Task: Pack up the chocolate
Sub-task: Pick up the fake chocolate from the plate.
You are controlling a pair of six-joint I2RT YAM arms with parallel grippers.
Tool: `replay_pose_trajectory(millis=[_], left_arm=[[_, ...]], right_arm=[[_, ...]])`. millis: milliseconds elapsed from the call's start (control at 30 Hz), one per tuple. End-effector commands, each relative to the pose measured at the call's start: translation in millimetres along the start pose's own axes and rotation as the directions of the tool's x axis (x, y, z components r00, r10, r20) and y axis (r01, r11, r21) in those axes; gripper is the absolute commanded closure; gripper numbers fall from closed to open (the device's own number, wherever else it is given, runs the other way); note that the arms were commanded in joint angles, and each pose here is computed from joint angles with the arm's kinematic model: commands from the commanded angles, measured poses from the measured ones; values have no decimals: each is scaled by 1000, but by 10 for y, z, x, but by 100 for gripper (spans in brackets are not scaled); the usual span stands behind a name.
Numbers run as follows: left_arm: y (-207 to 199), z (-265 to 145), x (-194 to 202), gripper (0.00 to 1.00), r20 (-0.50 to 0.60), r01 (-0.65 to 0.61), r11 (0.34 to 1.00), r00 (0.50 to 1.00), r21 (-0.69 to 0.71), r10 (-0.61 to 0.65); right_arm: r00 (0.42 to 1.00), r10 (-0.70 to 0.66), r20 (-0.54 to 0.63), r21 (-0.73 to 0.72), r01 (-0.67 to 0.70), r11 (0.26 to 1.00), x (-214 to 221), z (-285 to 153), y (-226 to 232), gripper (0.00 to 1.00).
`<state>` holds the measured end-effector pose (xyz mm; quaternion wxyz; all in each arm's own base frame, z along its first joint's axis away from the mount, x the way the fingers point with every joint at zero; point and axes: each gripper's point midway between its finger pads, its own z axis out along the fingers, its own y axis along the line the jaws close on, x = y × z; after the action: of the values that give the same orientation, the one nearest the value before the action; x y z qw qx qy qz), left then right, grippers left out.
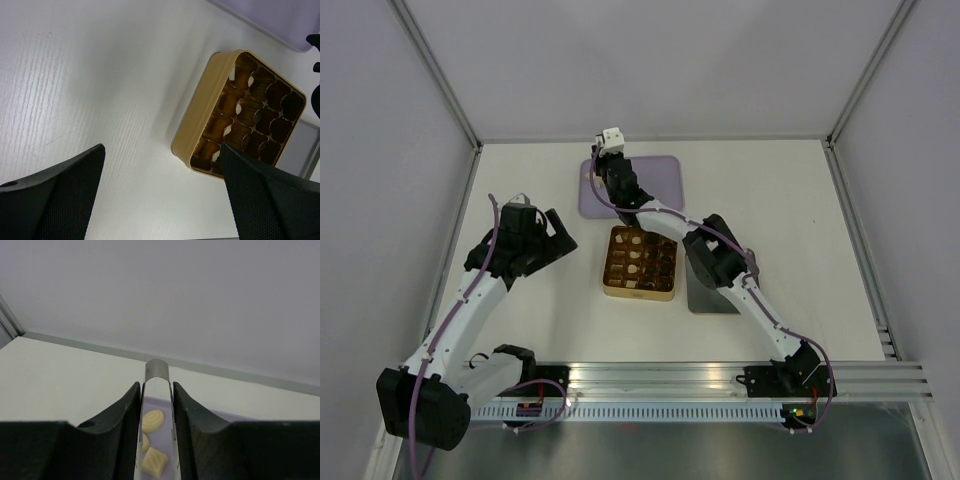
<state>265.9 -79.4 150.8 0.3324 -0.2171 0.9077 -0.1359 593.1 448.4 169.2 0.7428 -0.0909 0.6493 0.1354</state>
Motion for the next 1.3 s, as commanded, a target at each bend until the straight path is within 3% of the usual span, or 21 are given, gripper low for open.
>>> replay_pose_trajectory(millis=[0, 833, 1133, 1267], left_arm=[[-53, -21, -60, 0, 25, -28, 999, 999, 40, 27], [-71, -26, -59, 0, 28, -26, 998, 999, 62, 24], [-79, -39, -74, 0, 33, -28, 997, 999, 66, 26], [-77, -43, -73, 0, 34, -30, 997, 999, 67, 27]], right_arm=[[995, 54, 86, 32, -57, 998, -278, 32, 76, 64], [998, -1, 67, 116, -7, 993, 18, 11, 58, 65], [996, -65, 61, 109, 58, 992, -26, -25, 112, 73], [992, -70, 101, 102, 60, 993, -248, -57, 120, 74]])
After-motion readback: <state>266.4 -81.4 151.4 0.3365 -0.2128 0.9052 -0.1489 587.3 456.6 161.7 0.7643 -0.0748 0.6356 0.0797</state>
